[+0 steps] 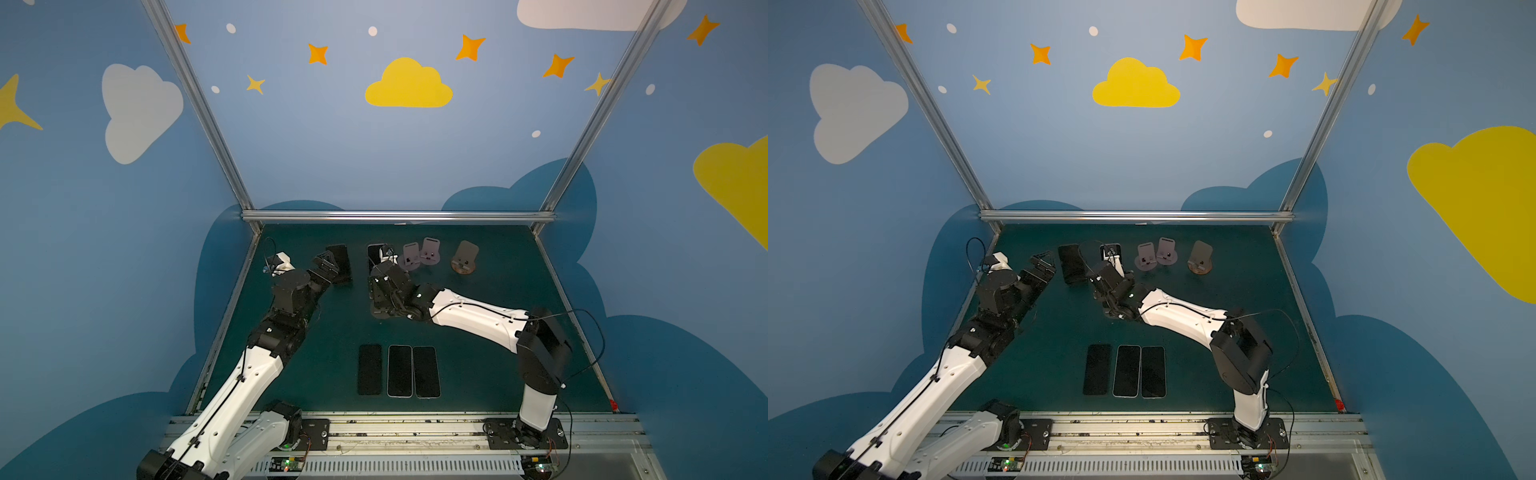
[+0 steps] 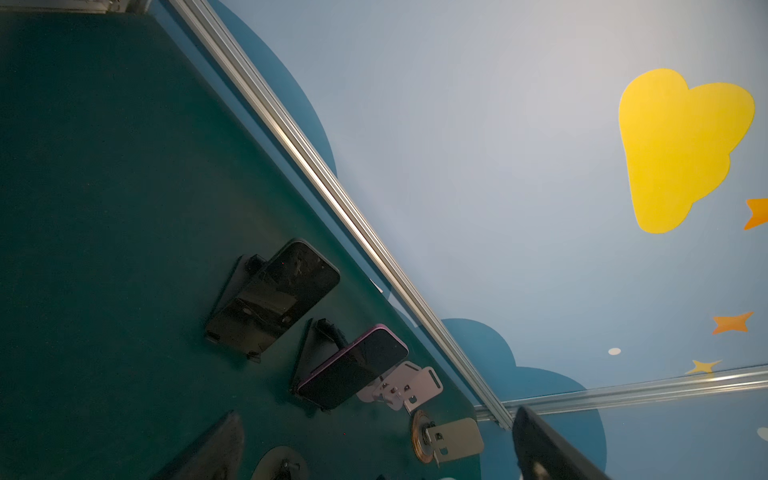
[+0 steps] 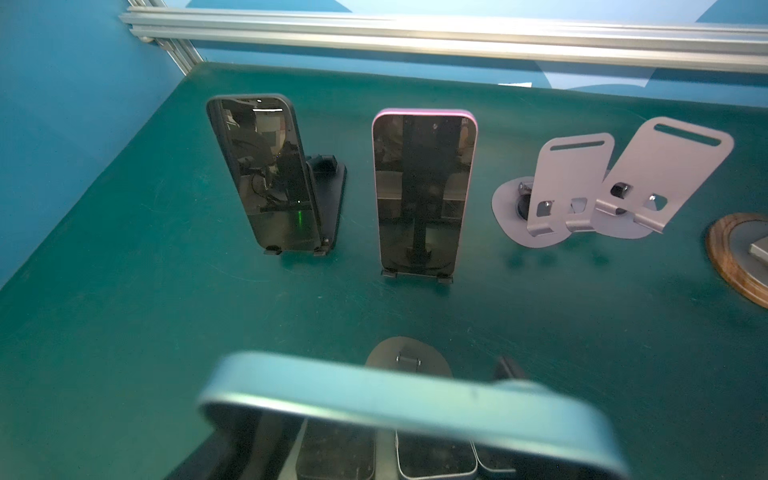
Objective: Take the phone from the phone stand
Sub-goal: 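Lift the light-blue-framed phone off its grey stand with the right gripper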
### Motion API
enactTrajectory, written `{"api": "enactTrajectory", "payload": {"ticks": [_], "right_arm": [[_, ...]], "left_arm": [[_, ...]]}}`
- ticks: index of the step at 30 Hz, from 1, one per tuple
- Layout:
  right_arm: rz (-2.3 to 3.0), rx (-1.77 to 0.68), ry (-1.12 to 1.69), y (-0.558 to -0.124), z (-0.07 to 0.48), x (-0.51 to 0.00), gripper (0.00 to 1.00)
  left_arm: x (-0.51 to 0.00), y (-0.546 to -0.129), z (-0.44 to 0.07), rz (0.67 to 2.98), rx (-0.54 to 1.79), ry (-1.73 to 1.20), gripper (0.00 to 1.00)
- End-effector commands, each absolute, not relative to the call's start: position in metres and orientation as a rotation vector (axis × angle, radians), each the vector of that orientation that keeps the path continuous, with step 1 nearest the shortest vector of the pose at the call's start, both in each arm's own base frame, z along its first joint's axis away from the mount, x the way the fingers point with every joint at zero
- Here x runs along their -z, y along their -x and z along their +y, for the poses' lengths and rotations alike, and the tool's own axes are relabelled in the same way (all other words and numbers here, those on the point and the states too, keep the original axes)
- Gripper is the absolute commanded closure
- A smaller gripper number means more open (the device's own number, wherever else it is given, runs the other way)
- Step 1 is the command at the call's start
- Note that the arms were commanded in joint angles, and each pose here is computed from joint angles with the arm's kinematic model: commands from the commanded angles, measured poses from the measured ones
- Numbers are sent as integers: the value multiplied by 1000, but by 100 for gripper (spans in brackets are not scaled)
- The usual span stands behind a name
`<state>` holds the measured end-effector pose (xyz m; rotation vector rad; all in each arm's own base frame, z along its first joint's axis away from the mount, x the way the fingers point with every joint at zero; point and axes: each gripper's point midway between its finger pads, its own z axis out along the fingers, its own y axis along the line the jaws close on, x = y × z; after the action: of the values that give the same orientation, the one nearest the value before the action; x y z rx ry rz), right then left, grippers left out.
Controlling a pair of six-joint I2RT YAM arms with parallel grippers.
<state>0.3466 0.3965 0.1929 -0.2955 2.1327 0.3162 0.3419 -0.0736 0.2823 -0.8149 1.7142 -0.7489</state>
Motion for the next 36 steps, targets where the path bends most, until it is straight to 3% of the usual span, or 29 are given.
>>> {"api": "enactTrajectory", "payload": {"ticks": [1, 27, 36], "right_arm": [[2053, -379, 265, -347, 396, -230, 32], [2024, -407, 234, -337, 369, -245, 32], [2016, -359, 204, -323, 333, -252, 32]], "left_arm": [[-286, -344, -83, 1717, 793, 766, 0], [-278, -354, -122, 1831, 891, 625, 0], [-282, -352, -136, 1849, 931, 566, 0]]}}
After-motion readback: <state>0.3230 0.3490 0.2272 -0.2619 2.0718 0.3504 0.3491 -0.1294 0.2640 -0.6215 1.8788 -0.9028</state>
